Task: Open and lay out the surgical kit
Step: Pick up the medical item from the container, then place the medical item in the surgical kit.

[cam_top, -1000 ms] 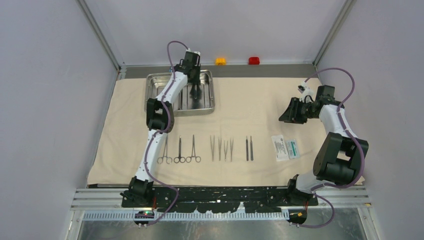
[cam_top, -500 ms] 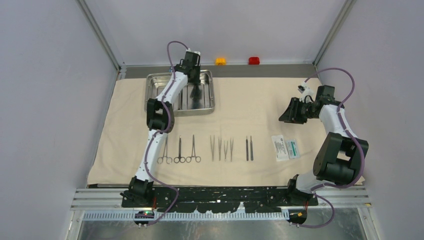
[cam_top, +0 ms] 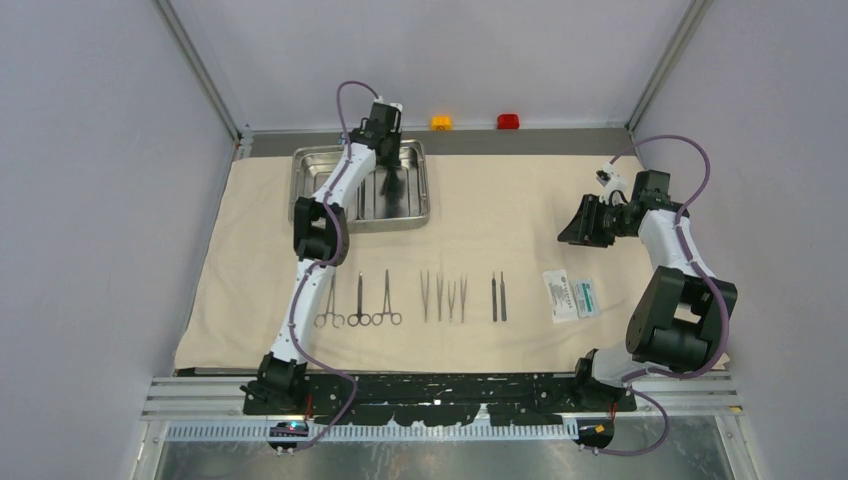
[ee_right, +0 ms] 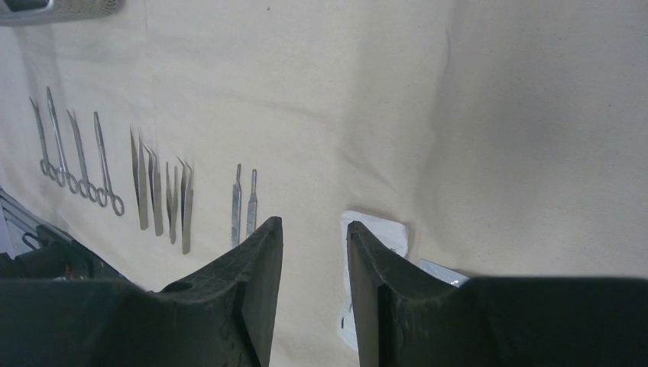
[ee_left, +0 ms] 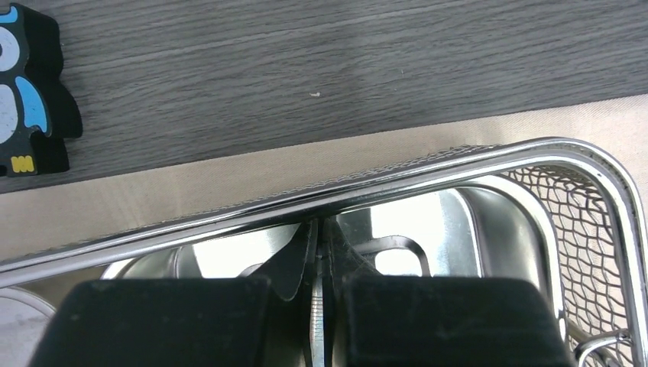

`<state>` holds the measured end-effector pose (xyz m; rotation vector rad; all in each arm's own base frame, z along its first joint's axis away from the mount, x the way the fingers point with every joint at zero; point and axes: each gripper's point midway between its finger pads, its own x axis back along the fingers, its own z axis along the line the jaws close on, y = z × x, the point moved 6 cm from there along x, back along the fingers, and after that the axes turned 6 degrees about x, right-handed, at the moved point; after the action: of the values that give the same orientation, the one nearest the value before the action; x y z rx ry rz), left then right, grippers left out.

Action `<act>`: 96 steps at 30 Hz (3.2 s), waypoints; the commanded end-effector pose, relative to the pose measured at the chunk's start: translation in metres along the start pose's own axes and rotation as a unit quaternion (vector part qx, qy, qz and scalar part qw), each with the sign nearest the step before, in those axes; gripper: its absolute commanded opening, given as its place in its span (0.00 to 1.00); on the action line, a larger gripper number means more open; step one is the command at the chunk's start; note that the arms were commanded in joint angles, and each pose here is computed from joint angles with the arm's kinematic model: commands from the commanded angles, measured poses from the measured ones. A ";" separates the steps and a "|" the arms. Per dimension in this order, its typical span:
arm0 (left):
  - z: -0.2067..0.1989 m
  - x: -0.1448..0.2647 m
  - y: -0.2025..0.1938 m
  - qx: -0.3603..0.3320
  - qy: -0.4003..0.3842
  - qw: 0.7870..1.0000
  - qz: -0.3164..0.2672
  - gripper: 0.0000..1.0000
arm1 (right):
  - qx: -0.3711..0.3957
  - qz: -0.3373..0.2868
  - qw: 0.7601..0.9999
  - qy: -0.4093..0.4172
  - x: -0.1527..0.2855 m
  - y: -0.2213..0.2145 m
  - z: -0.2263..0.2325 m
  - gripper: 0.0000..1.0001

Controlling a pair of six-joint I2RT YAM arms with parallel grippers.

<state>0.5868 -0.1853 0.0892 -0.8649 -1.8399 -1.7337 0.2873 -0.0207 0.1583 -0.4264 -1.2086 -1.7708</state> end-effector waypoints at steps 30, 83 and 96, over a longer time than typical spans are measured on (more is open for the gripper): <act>-0.066 0.177 0.056 0.054 -0.023 0.994 -0.087 0.00 | 0.036 -0.051 0.998 0.010 0.019 0.014 0.019 0.42; -0.335 0.215 -0.212 0.147 -0.041 0.981 0.116 0.00 | 0.022 -0.136 0.980 -0.140 0.093 -0.023 0.025 0.44; -0.336 0.208 -0.226 0.136 -0.021 0.985 0.105 0.00 | 0.024 -0.139 0.981 -0.136 0.094 -0.025 0.027 0.44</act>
<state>0.2524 -0.4894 0.1004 -0.9967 -1.8337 -1.3013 0.2120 -0.0415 0.2162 -0.5538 -1.5179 -1.9603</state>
